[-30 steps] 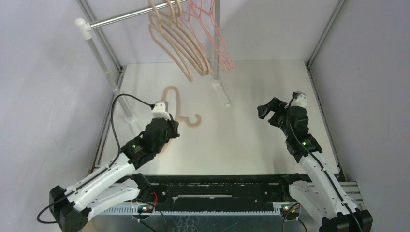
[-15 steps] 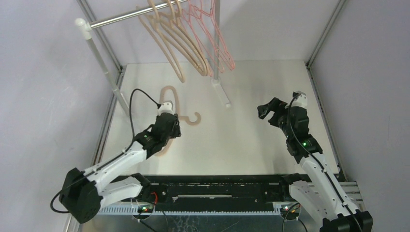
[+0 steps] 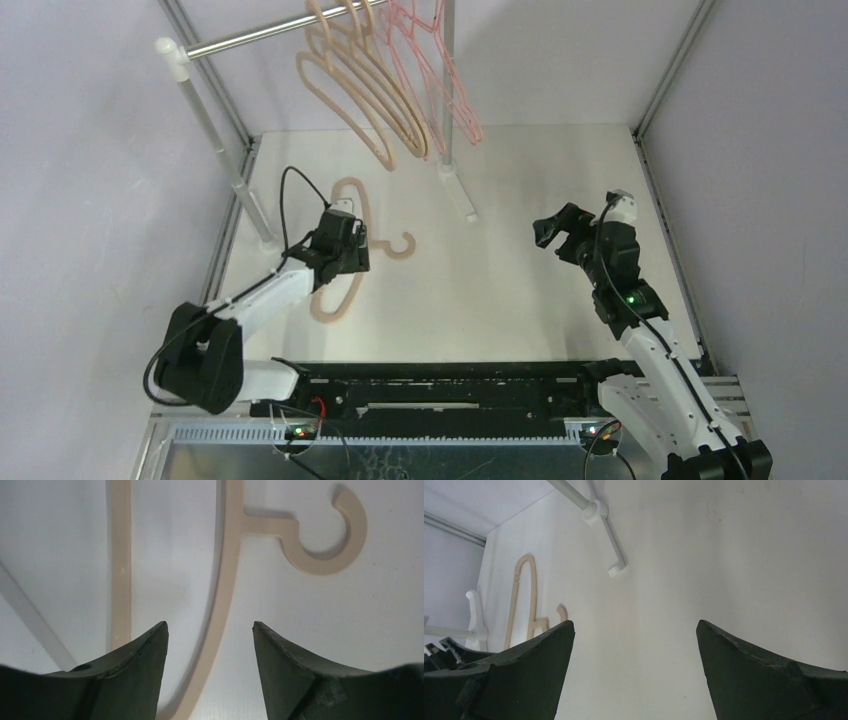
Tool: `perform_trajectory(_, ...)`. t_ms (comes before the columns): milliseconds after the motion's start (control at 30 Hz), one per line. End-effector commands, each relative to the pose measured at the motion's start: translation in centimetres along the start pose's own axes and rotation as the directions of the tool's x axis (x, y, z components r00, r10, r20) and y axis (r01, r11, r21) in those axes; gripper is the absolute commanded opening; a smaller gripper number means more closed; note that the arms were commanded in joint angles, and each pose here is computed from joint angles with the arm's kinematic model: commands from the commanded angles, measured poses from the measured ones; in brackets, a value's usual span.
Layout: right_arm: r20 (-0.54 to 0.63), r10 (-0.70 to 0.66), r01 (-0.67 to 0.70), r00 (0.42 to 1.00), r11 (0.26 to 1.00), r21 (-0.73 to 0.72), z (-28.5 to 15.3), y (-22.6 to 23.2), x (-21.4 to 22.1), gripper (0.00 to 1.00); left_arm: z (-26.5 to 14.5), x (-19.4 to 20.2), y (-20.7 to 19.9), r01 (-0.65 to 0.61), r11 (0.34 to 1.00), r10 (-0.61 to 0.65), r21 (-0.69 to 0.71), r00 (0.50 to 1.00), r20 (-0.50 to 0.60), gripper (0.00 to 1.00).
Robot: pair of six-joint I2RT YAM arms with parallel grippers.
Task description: Organize the hangers
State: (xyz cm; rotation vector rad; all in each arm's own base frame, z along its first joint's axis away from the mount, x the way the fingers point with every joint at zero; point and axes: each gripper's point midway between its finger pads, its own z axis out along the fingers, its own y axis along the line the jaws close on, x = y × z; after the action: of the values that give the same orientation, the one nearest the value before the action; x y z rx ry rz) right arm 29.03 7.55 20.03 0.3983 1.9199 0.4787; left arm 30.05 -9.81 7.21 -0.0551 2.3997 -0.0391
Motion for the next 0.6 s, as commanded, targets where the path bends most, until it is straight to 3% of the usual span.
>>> perform_trajectory(0,0.015,-0.004,0.004,1.0,1.0,-0.011,0.3,0.3,-0.4,1.0,1.1,-1.4,-2.0,-0.051,0.993,0.057,0.111,0.997,-0.057,0.69)
perform_trajectory(333,-0.008,-0.014,0.014,1.0,1.0,0.003,1.1,-0.1,0.1,1.0,2.3,0.0,-2.9,-0.068,0.985,0.091,0.156,0.985,-0.148,0.68)
perform_trajectory(567,-0.012,-0.021,0.021,1.0,1.0,0.009,1.2,-0.3,0.3,1.0,3.0,0.5,-2.2,-0.08,0.991,0.099,0.11,0.978,-0.183,0.68)
